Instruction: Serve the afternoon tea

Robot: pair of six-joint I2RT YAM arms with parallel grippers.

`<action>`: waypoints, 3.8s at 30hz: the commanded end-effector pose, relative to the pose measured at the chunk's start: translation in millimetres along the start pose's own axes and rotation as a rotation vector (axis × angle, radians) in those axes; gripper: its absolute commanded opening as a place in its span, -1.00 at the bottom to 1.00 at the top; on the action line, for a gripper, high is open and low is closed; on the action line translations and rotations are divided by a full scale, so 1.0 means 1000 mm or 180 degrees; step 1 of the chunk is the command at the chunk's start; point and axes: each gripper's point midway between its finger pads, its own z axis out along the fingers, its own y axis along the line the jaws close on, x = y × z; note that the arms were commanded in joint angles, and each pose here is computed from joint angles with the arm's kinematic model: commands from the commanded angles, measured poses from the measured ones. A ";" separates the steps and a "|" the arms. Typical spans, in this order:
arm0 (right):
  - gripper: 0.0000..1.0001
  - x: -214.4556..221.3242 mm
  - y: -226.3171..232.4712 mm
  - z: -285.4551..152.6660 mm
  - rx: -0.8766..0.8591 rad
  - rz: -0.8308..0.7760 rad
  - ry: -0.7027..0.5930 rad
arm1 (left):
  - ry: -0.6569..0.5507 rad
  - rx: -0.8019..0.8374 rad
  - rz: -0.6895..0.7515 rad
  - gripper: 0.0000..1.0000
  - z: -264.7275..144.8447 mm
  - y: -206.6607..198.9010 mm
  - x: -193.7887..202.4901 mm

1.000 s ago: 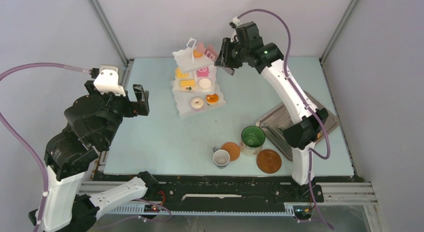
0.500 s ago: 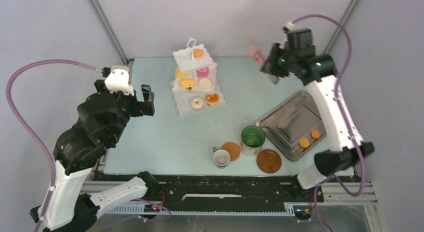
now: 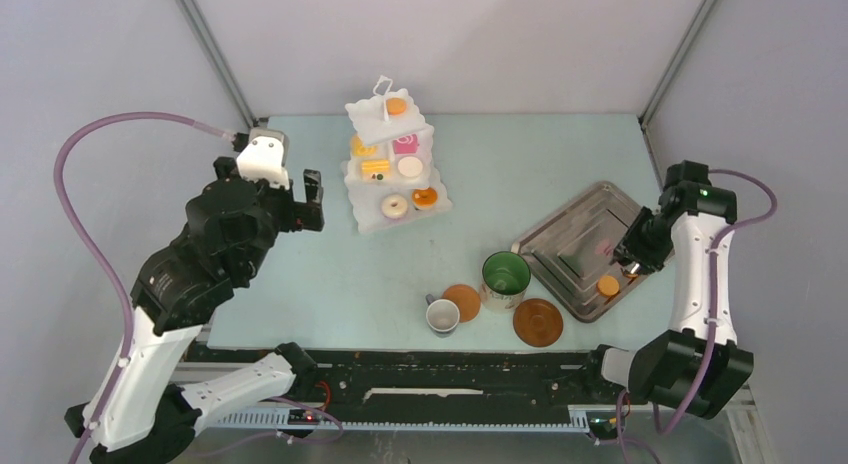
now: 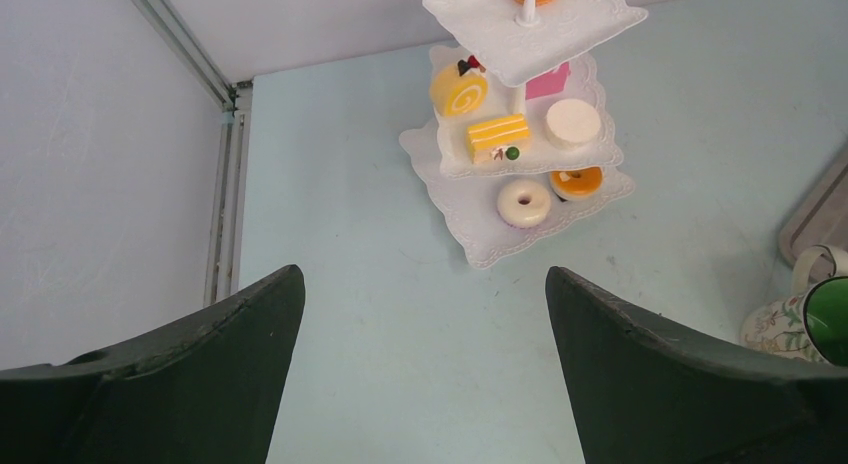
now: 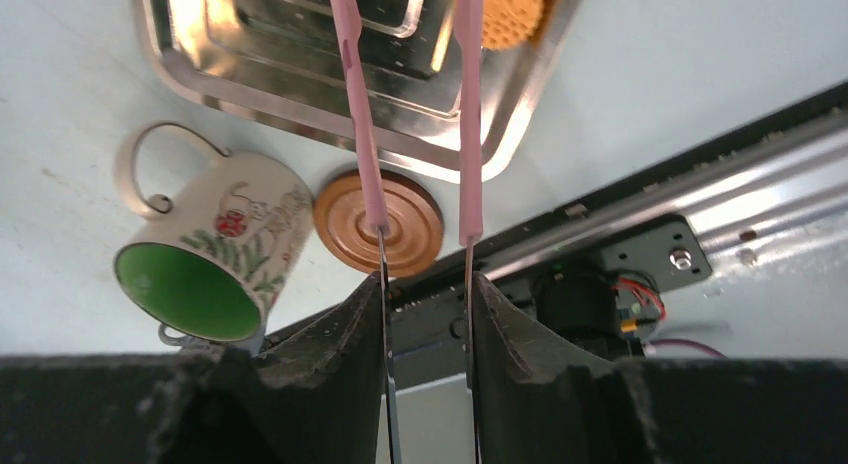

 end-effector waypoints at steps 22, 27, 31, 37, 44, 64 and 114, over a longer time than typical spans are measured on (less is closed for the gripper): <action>-0.19 0.015 -0.034 0.023 0.0286 0.0259 0.0471 | -0.0014 -0.0067 0.0146 0.97 0.013 -0.003 0.001; -0.17 0.016 -0.034 0.027 0.0300 0.0245 0.0521 | -0.0002 -0.0051 0.0151 0.97 0.014 -0.005 0.002; -0.17 0.017 -0.031 0.030 0.0289 0.0208 0.0577 | 0.0003 -0.0032 0.0148 0.97 0.015 -0.007 0.003; -0.18 0.019 -0.027 0.035 0.0281 0.0144 0.0670 | -0.0003 -0.0045 0.0157 0.97 0.015 -0.006 0.003; -0.22 0.015 -0.028 0.040 0.0331 0.0118 0.0655 | -0.0008 -0.0059 0.0172 0.97 0.016 -0.005 0.003; -0.68 0.017 -0.020 0.043 0.0336 -0.0057 0.0653 | -0.0024 0.0014 0.0145 0.97 0.019 -0.012 -0.005; -0.99 0.045 0.403 -0.129 -0.2720 -0.2291 -0.0673 | -0.0375 -0.0004 -0.0522 0.97 -0.028 0.015 -0.039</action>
